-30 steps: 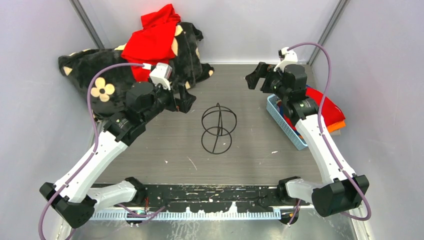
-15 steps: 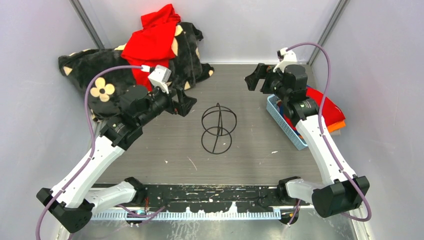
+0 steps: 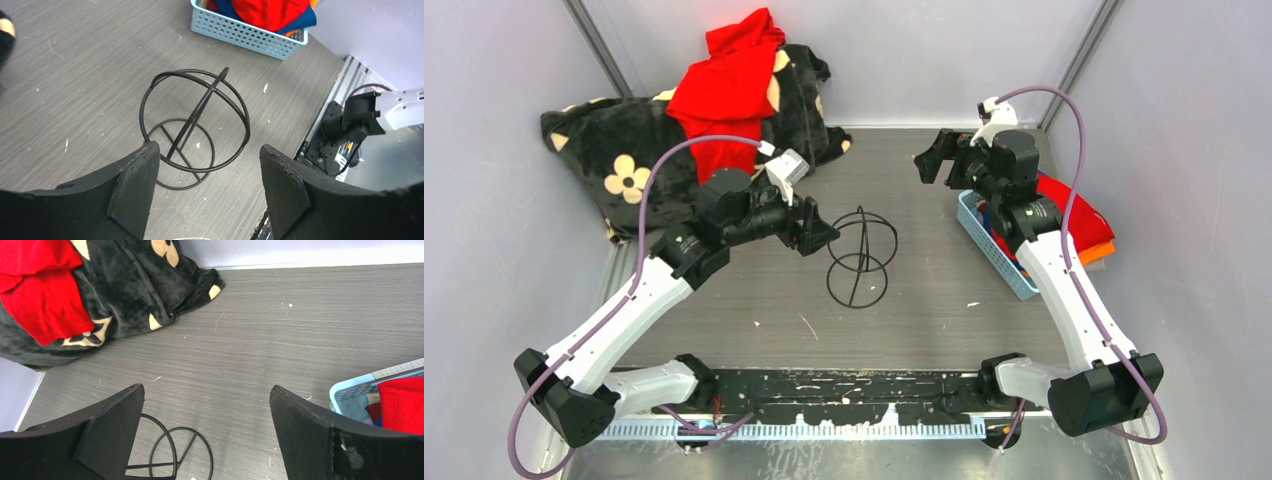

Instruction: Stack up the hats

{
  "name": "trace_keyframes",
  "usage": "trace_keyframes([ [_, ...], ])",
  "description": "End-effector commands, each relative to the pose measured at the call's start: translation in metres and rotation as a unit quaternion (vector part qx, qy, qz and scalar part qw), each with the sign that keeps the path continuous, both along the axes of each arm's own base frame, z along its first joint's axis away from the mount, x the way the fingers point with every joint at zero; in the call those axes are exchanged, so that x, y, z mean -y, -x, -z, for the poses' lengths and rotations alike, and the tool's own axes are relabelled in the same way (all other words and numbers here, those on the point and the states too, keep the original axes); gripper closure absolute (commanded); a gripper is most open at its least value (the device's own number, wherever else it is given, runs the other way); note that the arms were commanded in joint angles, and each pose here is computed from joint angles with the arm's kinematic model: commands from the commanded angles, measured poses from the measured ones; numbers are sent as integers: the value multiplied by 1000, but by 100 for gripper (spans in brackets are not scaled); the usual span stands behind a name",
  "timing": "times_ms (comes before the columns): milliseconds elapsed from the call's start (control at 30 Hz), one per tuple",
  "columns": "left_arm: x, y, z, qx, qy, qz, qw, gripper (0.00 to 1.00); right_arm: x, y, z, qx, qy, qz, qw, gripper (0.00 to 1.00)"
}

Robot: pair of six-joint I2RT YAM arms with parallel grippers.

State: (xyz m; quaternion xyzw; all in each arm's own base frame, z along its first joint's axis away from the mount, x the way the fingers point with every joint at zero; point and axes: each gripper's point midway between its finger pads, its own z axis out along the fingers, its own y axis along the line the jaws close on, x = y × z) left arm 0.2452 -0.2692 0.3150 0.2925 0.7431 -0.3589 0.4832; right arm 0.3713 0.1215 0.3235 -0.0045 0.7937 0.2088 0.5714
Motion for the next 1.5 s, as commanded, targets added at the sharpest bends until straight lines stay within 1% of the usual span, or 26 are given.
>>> trace_keyframes([
  [0, 13, 5, 0, 22, 9, 47, 999, 27, -3, 1, -25, 41, 2, -12, 999, 0],
  [267, 26, -3, 26, 15, -10, 74, 997, 33, -2, 1, -21, 40, 7, -11, 999, 0],
  [500, 30, -20, 44, 31, -23, 58, 998, 38, -4, 0, -17, 37, 7, -15, 999, 0],
  [667, 32, -29, 47, 42, -28, 52, 997, 43, -4, 0, -16, 37, 6, -17, 999, 0],
  [733, 37, -35, 59, 33, -35, 55, 997, 47, -4, 0, -15, 36, 7, -17, 999, 0],
  [867, 42, -41, 66, 32, -39, 59, 997, 62, -4, 0, -13, 35, 7, -16, 999, 0],
  [967, 45, -44, 68, 35, -41, 62, 997, 70, -3, 1, -12, 35, 7, -15, 999, 0],
  [1000, 46, -45, 67, 38, -40, 63, 997, 75, -3, 1, -12, 35, 8, -15, 999, 0],
  [1100, 47, -47, 64, 47, -36, 62, 996, 96, -3, 1, -11, 34, 9, -14, 999, 0],
  [1133, 48, -47, 64, 47, -36, 63, 996, 100, -3, 1, -10, 33, 9, -13, 999, 0],
  [1300, 48, -50, 61, 58, -35, 61, 996, 100, -1, 1, -9, 33, 9, -10, 999, 0],
  [1467, 51, -63, 63, 66, -29, 39, 997, 100, -1, 0, -8, 33, 7, -7, 999, 0],
])
